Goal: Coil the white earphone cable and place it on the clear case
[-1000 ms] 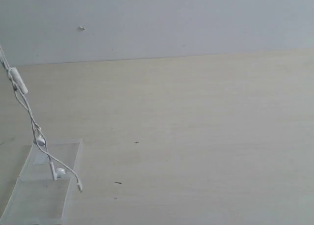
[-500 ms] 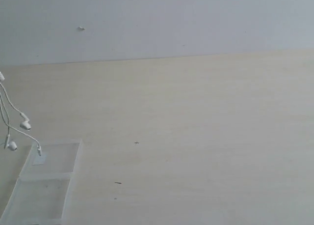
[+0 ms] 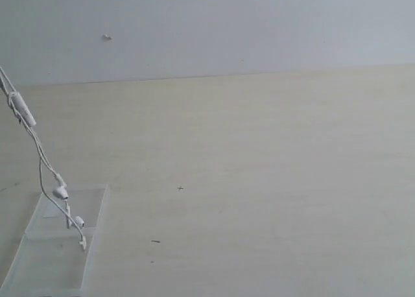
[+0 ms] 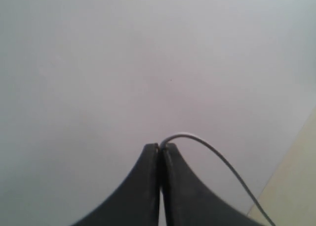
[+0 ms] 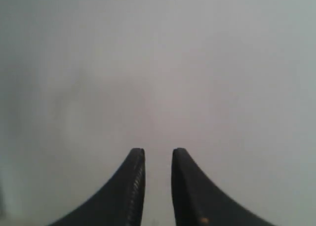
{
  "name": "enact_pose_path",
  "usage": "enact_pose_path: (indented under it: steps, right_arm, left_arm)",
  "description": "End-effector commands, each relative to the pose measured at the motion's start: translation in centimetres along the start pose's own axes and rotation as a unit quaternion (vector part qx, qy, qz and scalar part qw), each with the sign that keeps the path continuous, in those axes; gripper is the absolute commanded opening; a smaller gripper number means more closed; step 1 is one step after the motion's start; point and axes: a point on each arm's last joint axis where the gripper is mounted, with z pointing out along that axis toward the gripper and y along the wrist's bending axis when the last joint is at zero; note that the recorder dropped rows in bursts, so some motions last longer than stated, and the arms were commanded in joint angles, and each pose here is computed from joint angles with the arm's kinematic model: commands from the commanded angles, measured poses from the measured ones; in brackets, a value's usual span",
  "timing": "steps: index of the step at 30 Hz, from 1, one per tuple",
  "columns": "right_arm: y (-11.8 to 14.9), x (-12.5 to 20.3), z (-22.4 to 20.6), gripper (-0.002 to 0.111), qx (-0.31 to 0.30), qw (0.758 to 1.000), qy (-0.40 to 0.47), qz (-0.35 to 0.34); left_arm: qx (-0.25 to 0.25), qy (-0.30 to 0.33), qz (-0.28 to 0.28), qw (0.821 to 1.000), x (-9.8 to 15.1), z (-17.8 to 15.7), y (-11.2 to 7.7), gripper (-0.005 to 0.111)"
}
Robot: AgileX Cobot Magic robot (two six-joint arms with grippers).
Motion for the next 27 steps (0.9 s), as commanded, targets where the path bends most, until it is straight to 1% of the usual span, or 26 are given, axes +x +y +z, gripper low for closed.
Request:
enact_pose_path:
  steps: [1,2,4,6,11,13,18,21,23,24,25,27]
  right_arm:
    - [-0.9,5.4,3.8,0.021,-0.099,0.972,0.196,0.085]
    - [-1.1,6.0,4.2,0.021,-0.105,0.967,0.21,0.1]
    - [-1.7,7.2,5.0,0.021,-0.104,0.953,0.239,0.155]
    - [-2.3,8.2,5.8,0.021,-0.099,0.946,0.25,0.182]
    - [-3.1,9.4,6.8,0.021,-0.091,0.938,0.26,0.209]
    - [-3.1,9.4,7.0,0.021,-0.094,0.935,0.252,0.231]
    - [-2.9,9.0,7.2,0.021,-0.111,0.93,0.233,0.26]
    - [-1.9,8.8,6.8,0.021,-0.176,0.93,0.234,0.224]
    - [-0.5,8.5,6.4,0.021,-0.251,0.922,0.228,0.188]
    - [0.1,8.4,6.1,0.021,-0.277,0.919,0.226,0.166]
    - [0.6,8.4,5.9,0.021,-0.284,0.919,0.231,0.144]
    - [0.9,8.5,5.7,0.02,-0.261,0.927,0.246,0.115]
  left_arm:
    - [-0.003,-0.008,-0.002,1.0,-0.2,0.0,0.1,0.0]
    - [-0.003,-0.008,-0.002,1.0,-0.2,0.0,0.1,0.0]
    - [-0.002,-0.008,-0.001,1.0,-0.2,-0.1,0.0,0.0]
    - [-0.001,-0.007,-0.001,1.0,-0.2,-0.1,0.0,0.0]
    - [0.0,-0.006,-0.001,1.0,-0.2,-0.1,0.0,0.0]
    - [0.0,-0.006,-0.001,1.0,-0.2,-0.1,0.0,0.0]
    - [0.0,-0.006,-0.001,1.0,-0.2,-0.1,0.0,0.0]
    - [0.0,-0.006,-0.001,1.0,-0.2,-0.1,0.0,0.0]
    - [0.0,-0.006,-0.001,1.0,-0.2,-0.1,0.0,0.0]
    - [-0.001,-0.004,0.0,1.0,-0.1,-0.1,0.0,0.0]
    - [-0.002,-0.003,0.0,1.0,-0.1,-0.1,0.0,0.0]
    - [-0.002,-0.003,0.0,1.0,-0.1,-0.1,0.0,0.0]
